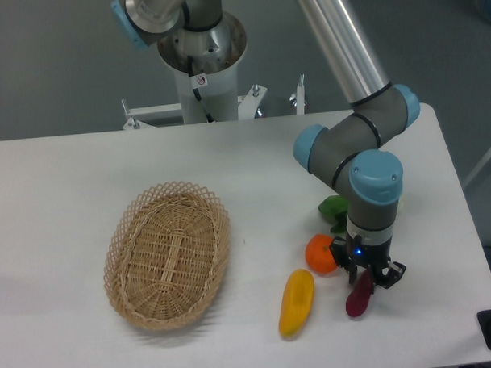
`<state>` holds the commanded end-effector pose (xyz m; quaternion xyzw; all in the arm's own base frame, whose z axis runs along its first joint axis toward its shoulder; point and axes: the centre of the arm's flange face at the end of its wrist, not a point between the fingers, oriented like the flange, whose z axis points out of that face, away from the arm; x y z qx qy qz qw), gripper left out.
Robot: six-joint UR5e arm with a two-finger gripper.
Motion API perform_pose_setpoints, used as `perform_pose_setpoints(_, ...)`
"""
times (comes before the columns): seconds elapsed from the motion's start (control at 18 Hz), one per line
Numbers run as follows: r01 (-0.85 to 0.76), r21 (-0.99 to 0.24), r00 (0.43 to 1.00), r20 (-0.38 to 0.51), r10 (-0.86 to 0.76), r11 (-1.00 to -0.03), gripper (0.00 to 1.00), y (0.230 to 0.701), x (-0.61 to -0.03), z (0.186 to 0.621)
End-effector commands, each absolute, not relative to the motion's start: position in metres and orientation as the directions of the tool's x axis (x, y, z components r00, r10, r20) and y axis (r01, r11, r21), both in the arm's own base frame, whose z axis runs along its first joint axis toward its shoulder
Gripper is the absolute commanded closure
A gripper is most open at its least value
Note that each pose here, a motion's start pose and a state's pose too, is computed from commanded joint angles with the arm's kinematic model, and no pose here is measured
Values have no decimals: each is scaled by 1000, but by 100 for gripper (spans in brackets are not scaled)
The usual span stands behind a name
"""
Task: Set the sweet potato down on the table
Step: 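Open the gripper to release the sweet potato and raise it away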
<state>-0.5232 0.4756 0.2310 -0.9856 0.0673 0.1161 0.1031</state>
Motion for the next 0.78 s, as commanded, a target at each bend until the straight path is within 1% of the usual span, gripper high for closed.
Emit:
perform_pose_setpoints(0.22,-152,-193,958,-272,-96,-969,0,475,-524,252)
perform_pose_setpoints(0.33,-152,-165,945,-314,-94,-974,0,470,-528,268)
perform_pose_setpoints(0.44,-172,-136,922,-371,-111,-976,0,461,-537,299)
perform_pose_setpoints(0.56,-183,-92,904,-406,-131,-979,0,450,-539,324)
perform_pose_setpoints(0.67,-180,-43,913,-379,-151,-983,0,425,-543,344)
perform_pose_setpoints(0.78,-251,8,911,-336,-239,-968,0,406,-536,368)
